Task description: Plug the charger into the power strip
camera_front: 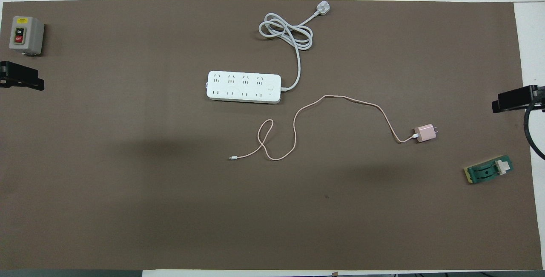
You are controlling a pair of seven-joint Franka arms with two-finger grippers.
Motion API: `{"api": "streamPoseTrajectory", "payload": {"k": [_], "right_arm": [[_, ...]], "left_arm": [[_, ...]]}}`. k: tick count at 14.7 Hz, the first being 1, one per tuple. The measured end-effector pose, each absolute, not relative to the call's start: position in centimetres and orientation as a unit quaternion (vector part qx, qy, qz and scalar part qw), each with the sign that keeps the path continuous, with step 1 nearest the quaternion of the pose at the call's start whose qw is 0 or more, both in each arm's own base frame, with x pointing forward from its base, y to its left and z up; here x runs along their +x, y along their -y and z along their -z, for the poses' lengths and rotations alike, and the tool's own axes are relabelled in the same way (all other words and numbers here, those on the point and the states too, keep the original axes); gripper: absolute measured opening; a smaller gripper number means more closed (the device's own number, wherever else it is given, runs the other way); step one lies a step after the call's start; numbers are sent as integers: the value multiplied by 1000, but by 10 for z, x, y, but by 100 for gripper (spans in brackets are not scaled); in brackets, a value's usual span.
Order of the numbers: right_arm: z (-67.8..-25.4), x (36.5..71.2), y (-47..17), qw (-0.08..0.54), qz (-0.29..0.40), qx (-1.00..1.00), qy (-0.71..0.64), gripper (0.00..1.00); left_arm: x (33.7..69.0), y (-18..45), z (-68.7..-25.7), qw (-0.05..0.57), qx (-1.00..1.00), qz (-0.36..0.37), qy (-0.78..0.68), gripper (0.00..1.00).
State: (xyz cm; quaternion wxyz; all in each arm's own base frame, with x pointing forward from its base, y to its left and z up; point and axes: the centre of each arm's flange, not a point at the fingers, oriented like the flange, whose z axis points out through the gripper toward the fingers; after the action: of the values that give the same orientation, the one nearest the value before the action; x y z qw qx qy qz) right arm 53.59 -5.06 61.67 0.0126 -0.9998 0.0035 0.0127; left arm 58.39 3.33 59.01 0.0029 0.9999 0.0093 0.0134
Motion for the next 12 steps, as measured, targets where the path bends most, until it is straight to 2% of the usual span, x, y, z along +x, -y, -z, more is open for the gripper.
{"api": "streamPoseTrajectory", "payload": {"k": [12], "right_arm": [[-619, 539, 42, 13, 0, -1000, 3, 100]], "left_arm": [[585, -28, -586, 3, 1000, -7, -5, 100]]}}
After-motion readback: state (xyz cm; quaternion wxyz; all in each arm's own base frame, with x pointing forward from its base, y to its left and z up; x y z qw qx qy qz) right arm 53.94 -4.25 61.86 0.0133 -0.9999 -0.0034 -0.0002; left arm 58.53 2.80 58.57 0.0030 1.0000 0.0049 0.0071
